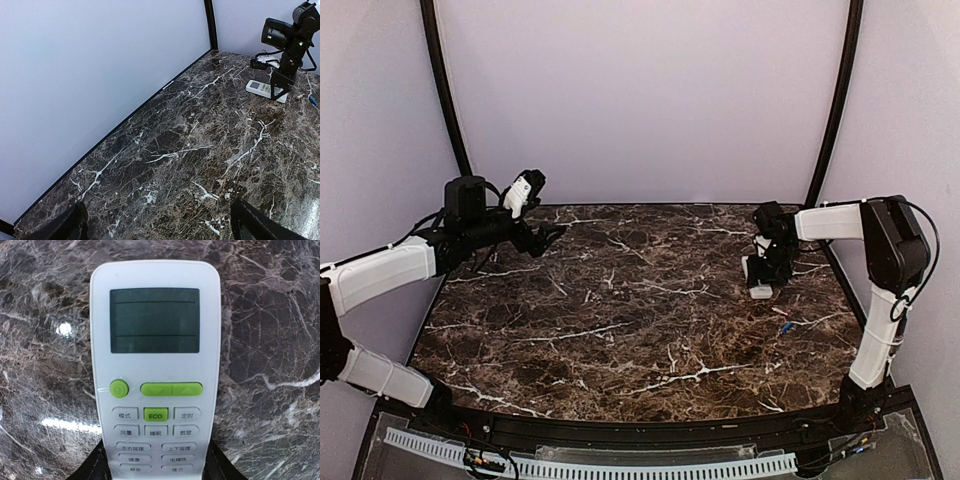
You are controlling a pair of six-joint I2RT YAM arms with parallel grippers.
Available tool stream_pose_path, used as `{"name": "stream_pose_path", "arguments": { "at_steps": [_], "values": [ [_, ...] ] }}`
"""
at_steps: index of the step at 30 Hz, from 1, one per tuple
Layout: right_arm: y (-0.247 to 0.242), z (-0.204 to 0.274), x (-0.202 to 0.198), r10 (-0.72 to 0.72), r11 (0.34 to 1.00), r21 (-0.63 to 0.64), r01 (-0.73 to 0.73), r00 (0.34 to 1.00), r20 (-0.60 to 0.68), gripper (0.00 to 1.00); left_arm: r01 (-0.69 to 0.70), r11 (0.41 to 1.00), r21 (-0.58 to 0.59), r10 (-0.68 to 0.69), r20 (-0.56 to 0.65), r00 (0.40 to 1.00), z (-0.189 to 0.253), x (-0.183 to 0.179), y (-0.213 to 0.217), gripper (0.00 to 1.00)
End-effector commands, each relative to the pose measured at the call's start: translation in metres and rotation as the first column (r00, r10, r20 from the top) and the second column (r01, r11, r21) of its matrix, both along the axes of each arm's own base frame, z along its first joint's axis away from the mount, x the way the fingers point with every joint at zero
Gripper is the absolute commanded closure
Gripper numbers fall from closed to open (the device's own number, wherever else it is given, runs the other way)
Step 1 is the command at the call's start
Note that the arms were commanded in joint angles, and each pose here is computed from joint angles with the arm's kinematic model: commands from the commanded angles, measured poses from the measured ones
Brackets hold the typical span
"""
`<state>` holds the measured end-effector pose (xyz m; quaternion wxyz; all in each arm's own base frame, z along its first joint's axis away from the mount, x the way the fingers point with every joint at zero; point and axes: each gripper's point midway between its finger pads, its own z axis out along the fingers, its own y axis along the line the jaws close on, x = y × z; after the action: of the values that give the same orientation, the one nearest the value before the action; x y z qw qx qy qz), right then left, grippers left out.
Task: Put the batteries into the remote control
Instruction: Pick up the remote control from the center of the board, then pass from the right arm to the left
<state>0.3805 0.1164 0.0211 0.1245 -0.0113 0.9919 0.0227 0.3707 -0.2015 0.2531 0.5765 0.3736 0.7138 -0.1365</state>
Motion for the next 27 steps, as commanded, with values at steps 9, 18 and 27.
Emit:
{"name": "stream_pose_path", "arguments": {
  "at_steps": [9, 18, 27],
  "values": [
    [0.125, 0.072, -0.057, 0.491, 0.795, 0.384, -0.47, 0.87, 0.049, 0.84, 0.359, 0.833, 0.42, -0.451, 0.141, 0.881, -0.011, -0.087, -0.075, 0.01],
    [0.233, 0.115, -0.149, 0.735, 0.454, 0.619, -0.641, 0.662, 0.147, 0.91, 0.444, 0.504, 0.741, -0.661, 0.0, 0.751, -0.095, -0.136, -0.125, 0.01],
    [0.271, 0.116, -0.188, 0.813, 0.33, 0.647, -0.687, 0.555, 0.176, 0.92, 0.475, 0.509, 0.718, -0.67, -0.016, 0.742, -0.108, -0.141, -0.136, 0.03]
  ]
}}
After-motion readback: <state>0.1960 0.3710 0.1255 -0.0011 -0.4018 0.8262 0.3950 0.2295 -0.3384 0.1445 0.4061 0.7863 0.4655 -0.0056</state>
